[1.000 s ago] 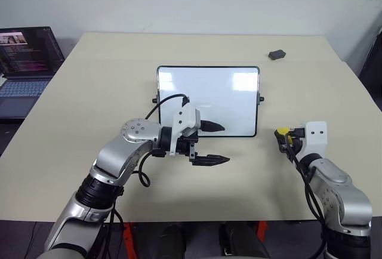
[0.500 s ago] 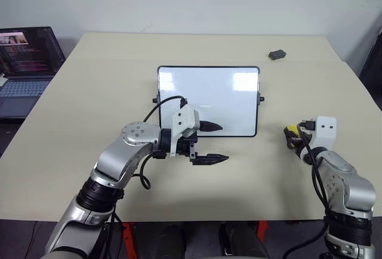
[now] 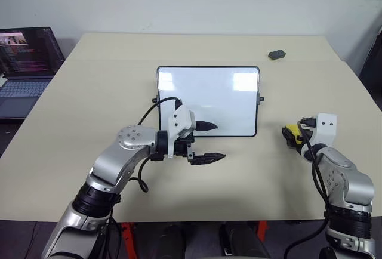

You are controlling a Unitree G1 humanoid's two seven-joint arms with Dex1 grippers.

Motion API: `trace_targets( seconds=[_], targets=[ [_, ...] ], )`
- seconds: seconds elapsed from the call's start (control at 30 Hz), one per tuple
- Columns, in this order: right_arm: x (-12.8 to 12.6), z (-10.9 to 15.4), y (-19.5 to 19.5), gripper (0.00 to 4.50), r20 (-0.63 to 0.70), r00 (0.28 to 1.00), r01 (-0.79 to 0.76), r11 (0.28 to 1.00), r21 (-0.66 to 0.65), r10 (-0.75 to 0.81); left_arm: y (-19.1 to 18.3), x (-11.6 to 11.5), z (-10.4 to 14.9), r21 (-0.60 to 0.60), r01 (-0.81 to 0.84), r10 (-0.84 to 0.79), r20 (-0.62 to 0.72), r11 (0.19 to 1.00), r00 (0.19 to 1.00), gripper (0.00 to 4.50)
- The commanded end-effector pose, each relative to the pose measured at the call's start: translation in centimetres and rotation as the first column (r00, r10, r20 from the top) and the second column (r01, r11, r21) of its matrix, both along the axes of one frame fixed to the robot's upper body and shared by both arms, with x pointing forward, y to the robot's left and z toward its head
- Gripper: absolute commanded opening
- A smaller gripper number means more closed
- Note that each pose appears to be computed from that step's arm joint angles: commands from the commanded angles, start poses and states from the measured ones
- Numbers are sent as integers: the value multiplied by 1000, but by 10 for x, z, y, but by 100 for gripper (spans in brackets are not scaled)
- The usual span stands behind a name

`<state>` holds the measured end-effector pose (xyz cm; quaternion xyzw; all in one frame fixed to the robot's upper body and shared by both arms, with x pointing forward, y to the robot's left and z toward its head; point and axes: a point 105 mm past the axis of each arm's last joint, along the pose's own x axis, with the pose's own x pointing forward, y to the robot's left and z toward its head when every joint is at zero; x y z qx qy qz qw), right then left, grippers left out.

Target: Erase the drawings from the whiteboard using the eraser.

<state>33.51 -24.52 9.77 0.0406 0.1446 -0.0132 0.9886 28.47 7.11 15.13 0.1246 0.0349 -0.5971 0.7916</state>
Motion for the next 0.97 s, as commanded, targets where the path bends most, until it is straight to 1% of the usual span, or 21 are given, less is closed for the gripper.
trace_targets(
  seconds=[0.03,0.13,0.2,0.27,0.37,0.43,0.5,0.53,0.63,0.67,0.7,0.73,0.87,0.97],
  targets=[
    [1,33,-2,376,152,988,10,1000,1,-10,13,7,17,-56,-113,117,66,992,991,450],
    [-4,54,2,376,250,968,-13,999,-47,24,27,14,27,-152,-250,262,58,956,963,450],
    [-14,62,15,376,298,950,-83,996,-29,88,44,17,30,-228,-381,398,28,896,917,450],
    [-26,66,31,376,342,926,-167,986,-18,163,62,18,27,-265,-509,534,24,819,845,450],
    [-45,58,53,376,367,887,-290,956,-28,280,75,10,24,-290,-608,644,42,739,763,450],
    [-58,46,63,376,360,873,-348,937,-14,330,87,5,22,-307,-693,740,62,653,670,450],
    [-61,38,59,376,358,869,-361,933,-12,341,88,3,19,-313,-737,789,74,599,610,450],
    [-64,31,62,376,346,868,-367,929,-38,357,94,-2,15,-313,-763,815,71,565,575,450],
    [-75,9,73,376,331,856,-382,918,-109,396,123,-20,-5,-293,-860,906,57,418,420,450],
    [-76,5,71,376,333,863,-358,925,-129,381,132,-24,-12,-282,-888,930,54,364,364,450],
    [-74,3,65,376,336,867,-337,930,-146,367,133,-25,-15,-277,-901,942,54,333,331,450],
    [-74,2,63,376,340,866,-337,930,-145,367,134,-26,-19,-270,-912,951,59,309,304,450],
    [-74,2,68,376,350,854,-344,923,-172,384,139,-33,-37,-233,-936,965,50,262,258,450],
    [-68,6,69,376,346,847,-360,914,-187,404,139,-30,-39,-248,-941,973,34,229,228,450]
  ],
)
